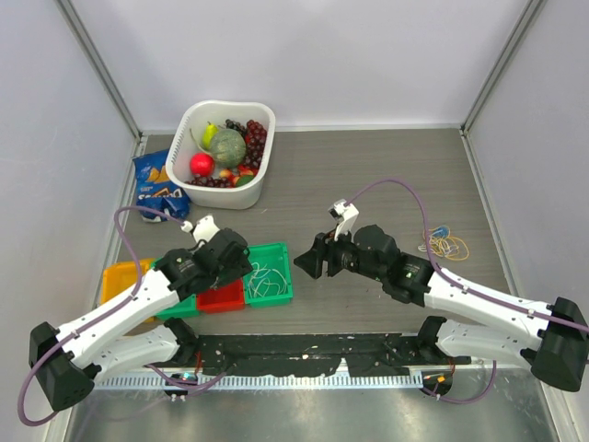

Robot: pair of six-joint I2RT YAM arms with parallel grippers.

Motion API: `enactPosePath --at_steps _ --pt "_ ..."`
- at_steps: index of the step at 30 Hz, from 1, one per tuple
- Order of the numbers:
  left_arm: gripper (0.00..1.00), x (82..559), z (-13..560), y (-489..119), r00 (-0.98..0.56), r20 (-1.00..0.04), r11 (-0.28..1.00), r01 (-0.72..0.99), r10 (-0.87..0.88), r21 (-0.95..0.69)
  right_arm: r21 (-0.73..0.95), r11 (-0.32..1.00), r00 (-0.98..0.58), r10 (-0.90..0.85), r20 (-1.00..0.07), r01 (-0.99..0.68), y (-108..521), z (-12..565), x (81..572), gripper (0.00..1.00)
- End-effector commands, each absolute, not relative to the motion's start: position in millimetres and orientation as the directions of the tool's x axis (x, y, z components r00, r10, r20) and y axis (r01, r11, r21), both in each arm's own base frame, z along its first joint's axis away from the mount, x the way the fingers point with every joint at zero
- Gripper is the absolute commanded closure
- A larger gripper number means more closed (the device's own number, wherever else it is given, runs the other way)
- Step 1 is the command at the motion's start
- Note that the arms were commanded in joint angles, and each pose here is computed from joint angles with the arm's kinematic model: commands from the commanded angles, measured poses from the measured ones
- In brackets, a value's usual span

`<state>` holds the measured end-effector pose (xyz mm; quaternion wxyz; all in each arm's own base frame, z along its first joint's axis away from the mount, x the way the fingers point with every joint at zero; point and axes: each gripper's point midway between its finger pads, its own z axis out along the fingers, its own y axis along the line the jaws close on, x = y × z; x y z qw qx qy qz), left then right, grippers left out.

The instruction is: Untangle the cables

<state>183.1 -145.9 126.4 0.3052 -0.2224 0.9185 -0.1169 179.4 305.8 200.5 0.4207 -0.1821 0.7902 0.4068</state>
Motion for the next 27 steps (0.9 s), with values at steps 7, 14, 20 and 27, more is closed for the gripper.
enactPosePath --at_steps 7,14,20,27 --pt "1.00 205 150 -147 -0.660 -0.558 0.860 -0.314 -0.503 -0.403 0.511 0.573 -0.561 0.106 -0.821 -0.641 307 216 179 0.38" --pt "1.00 205 267 -164 -0.607 -0.715 0.871 0.072 -0.348 -0.485 0.494 0.589 -0.538 0.115 -0.835 -0.640 299 219 180 0.38" --pt "1.00 191 375 -168 -0.431 -0.849 0.797 0.372 -0.305 -0.475 0.487 0.591 -0.534 0.111 -0.838 -0.643 302 218 183 0.38" --pt "1.00 185 432 -178 -0.376 -0.877 0.745 0.482 -0.298 -0.460 0.492 0.592 -0.542 0.108 -0.833 -0.638 304 214 184 0.38"
